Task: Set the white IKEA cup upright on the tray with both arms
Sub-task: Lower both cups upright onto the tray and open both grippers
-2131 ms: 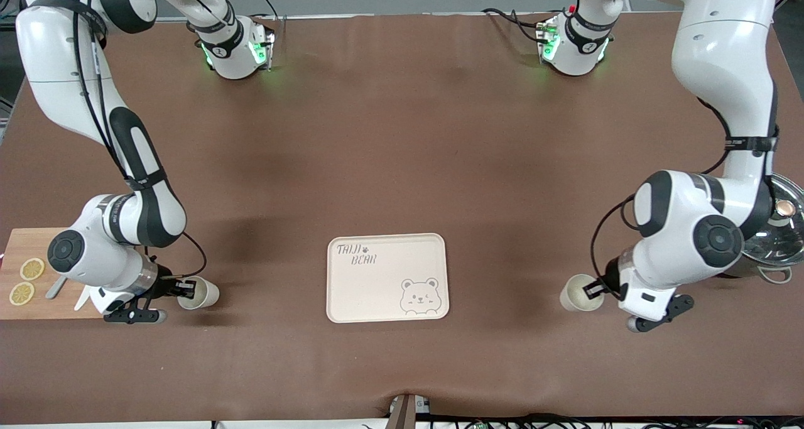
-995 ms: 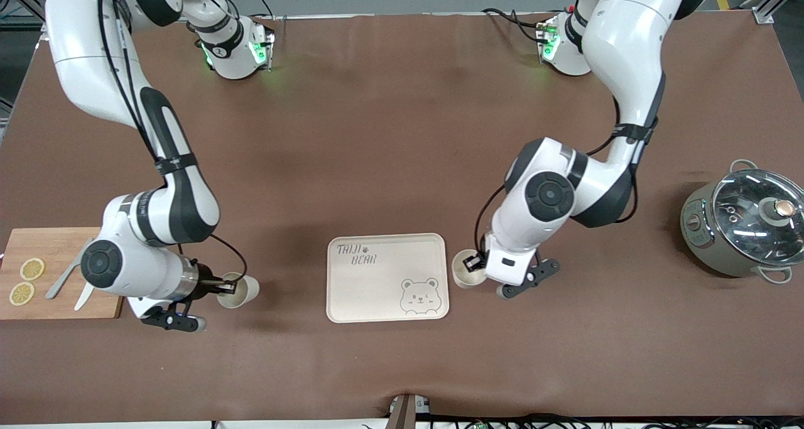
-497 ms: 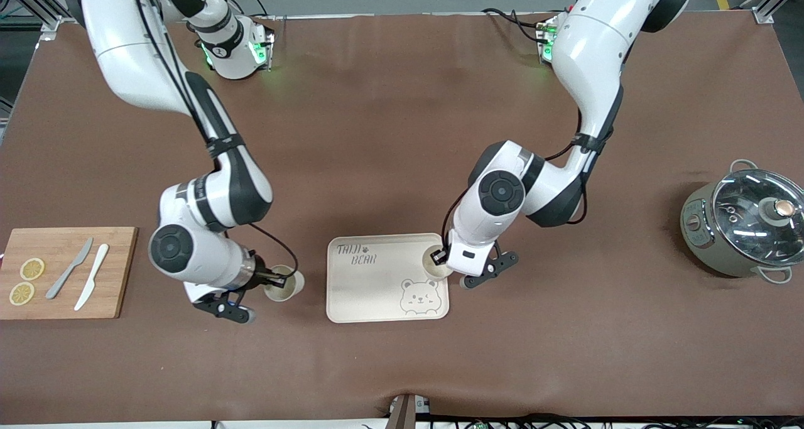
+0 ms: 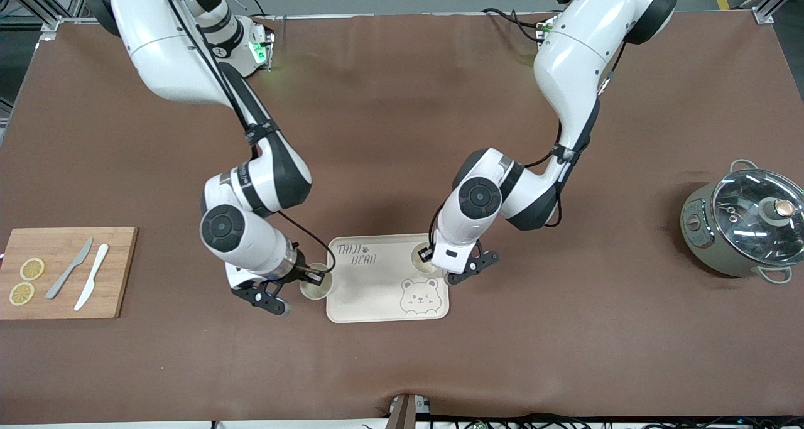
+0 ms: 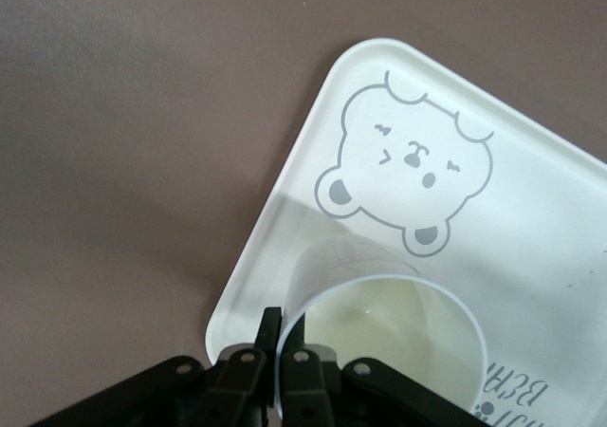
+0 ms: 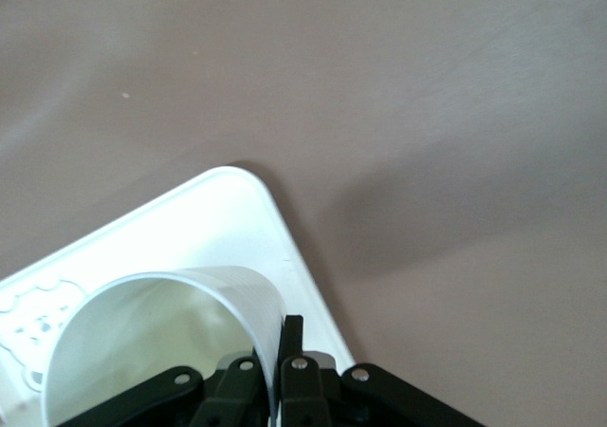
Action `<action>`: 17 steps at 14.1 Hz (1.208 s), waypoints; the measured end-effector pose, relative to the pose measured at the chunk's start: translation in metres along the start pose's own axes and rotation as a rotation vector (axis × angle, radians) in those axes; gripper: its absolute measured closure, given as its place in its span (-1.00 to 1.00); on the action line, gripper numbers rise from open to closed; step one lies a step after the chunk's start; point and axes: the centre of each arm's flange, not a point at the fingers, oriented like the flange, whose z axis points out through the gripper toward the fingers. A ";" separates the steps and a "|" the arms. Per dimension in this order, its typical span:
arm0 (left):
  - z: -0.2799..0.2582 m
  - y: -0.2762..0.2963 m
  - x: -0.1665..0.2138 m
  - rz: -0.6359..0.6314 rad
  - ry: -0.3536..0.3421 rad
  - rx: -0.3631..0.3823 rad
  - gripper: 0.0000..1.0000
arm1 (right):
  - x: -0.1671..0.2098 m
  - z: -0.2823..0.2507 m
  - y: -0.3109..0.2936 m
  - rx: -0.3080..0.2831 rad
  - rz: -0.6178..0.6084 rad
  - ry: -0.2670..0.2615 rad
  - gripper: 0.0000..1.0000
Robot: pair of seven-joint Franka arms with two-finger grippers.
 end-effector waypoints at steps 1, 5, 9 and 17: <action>0.003 0.000 -0.001 0.001 -0.002 0.001 0.93 | -0.008 0.008 -0.008 0.013 0.010 0.009 0.93; 0.017 -0.002 -0.002 0.000 -0.005 0.003 0.84 | -0.033 0.039 -0.029 0.040 0.015 0.029 0.93; 0.013 0.001 0.000 -0.003 0.002 -0.009 0.03 | -0.039 0.064 -0.030 0.041 0.011 0.028 0.93; -0.055 0.006 0.022 -0.057 0.052 -0.056 -0.77 | -0.044 0.086 -0.027 0.027 0.005 0.019 0.92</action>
